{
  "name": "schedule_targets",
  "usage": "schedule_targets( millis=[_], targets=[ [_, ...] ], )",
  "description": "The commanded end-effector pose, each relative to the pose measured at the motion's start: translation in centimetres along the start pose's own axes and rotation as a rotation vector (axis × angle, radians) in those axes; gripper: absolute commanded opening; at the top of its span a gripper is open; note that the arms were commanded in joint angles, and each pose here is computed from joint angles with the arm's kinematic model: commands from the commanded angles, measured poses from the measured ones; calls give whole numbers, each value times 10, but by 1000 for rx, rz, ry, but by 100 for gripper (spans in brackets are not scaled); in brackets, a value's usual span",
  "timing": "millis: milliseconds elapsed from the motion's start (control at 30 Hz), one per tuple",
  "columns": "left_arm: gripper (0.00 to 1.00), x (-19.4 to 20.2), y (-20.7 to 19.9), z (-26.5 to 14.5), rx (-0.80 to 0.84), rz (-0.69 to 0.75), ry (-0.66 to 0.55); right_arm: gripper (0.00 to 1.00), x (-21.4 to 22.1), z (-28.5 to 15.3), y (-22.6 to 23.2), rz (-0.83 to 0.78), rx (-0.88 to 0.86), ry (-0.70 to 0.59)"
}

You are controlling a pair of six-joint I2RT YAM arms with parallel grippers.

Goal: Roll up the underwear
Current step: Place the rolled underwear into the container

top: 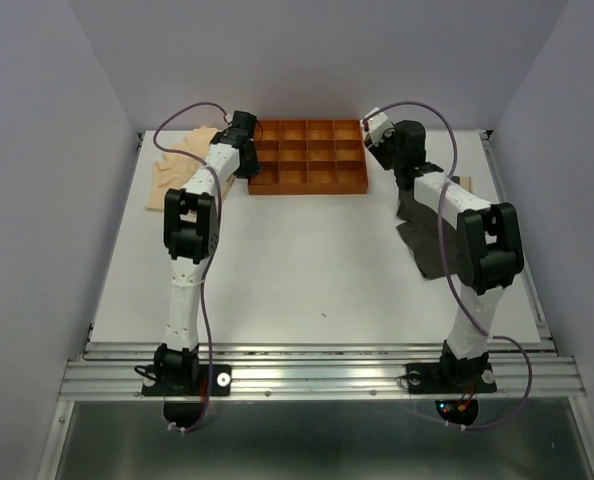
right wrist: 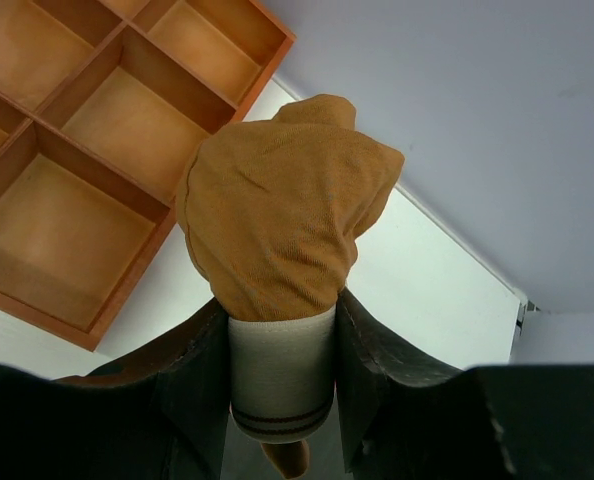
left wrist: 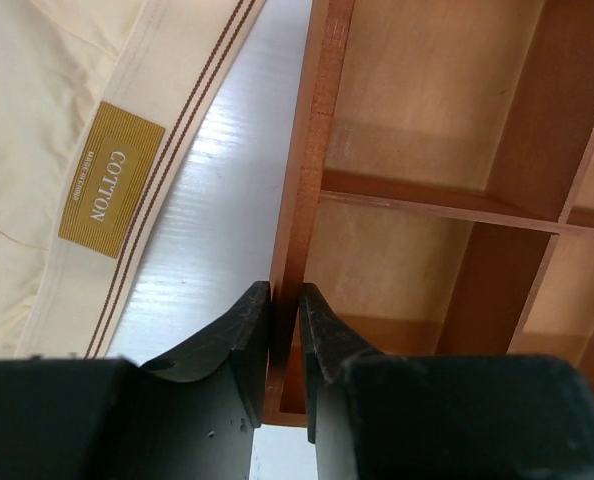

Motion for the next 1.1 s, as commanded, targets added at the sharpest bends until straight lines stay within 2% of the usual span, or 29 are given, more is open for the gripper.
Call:
schedule_targets(
  millis=[0, 367, 700, 1067],
  targets=[
    [26, -23, -2, -7, 43, 15, -83, 1, -22, 7, -9, -37, 8, -61],
    [25, -18, 2, -5, 13, 33, -85, 1, -16, 37, 12, -142, 45, -29],
    [24, -18, 0, -4, 28, 22, -87, 1, 2, 46, 72, -162, -120, 20],
    [24, -18, 1, -6, 26, 17, -91, 1, 52, 50, 99, -150, -202, 143]
  ],
)
Point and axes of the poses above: each gripper's point midway between its finger pads, its own z axis out along the fingers, its own y axis along the line the jaws close on, x = y × z, the point moved 6 cm from there along -z, back along the fingers, and after that the axes turned 13 degrees about z, right-handed, at the moved point
